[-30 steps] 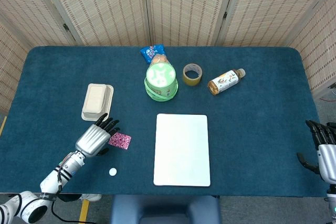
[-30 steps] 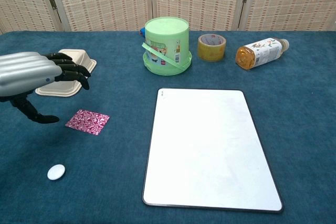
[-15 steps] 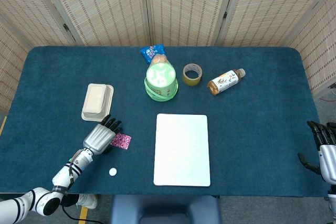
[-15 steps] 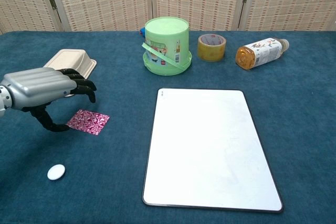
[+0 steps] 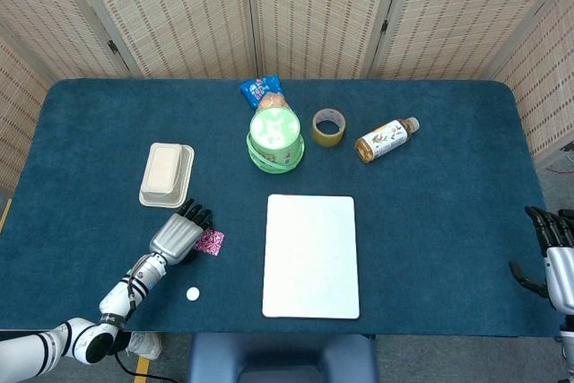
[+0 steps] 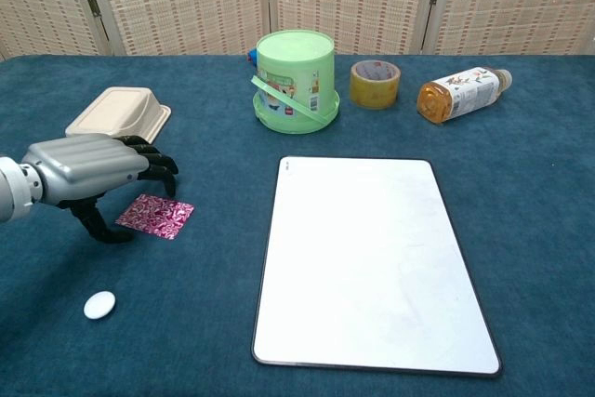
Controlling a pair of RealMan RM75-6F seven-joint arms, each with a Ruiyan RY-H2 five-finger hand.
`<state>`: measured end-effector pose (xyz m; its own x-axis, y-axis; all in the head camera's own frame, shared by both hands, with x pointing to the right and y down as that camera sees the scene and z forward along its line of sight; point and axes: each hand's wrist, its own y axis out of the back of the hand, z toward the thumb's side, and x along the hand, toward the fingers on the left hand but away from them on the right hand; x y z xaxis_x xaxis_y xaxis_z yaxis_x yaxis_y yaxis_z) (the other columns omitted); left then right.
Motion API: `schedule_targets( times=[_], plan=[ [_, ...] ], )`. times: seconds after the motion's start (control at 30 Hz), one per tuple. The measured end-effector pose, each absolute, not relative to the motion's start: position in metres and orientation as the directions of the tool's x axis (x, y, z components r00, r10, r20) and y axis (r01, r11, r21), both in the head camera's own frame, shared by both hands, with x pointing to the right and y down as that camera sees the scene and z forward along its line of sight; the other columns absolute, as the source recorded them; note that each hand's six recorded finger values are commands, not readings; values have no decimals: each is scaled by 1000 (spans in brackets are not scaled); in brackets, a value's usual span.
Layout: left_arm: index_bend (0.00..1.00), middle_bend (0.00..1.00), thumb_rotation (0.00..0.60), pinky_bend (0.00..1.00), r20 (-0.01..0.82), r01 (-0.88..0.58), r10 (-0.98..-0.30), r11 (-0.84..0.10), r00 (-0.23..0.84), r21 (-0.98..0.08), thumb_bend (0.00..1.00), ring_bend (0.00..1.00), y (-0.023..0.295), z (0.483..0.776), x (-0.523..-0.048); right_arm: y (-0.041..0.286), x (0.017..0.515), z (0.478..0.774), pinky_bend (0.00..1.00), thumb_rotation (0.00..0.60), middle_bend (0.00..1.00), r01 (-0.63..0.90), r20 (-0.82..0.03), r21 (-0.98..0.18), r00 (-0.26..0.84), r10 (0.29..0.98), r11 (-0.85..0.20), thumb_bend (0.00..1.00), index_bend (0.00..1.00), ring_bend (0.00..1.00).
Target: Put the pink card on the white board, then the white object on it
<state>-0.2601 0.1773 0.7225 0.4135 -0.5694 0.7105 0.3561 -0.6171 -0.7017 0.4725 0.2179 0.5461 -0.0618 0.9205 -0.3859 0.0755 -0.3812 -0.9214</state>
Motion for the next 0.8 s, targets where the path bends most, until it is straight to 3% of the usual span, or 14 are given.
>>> schedule_targets(
  times=[0.8],
  plan=[
    [365, 145, 600, 0, 696, 338, -573, -612, 432, -715, 330, 110, 177, 724, -251, 218, 476, 548, 108, 600, 130, 82, -393, -918, -73, 917, -387, 292, 71, 117]
  ],
)
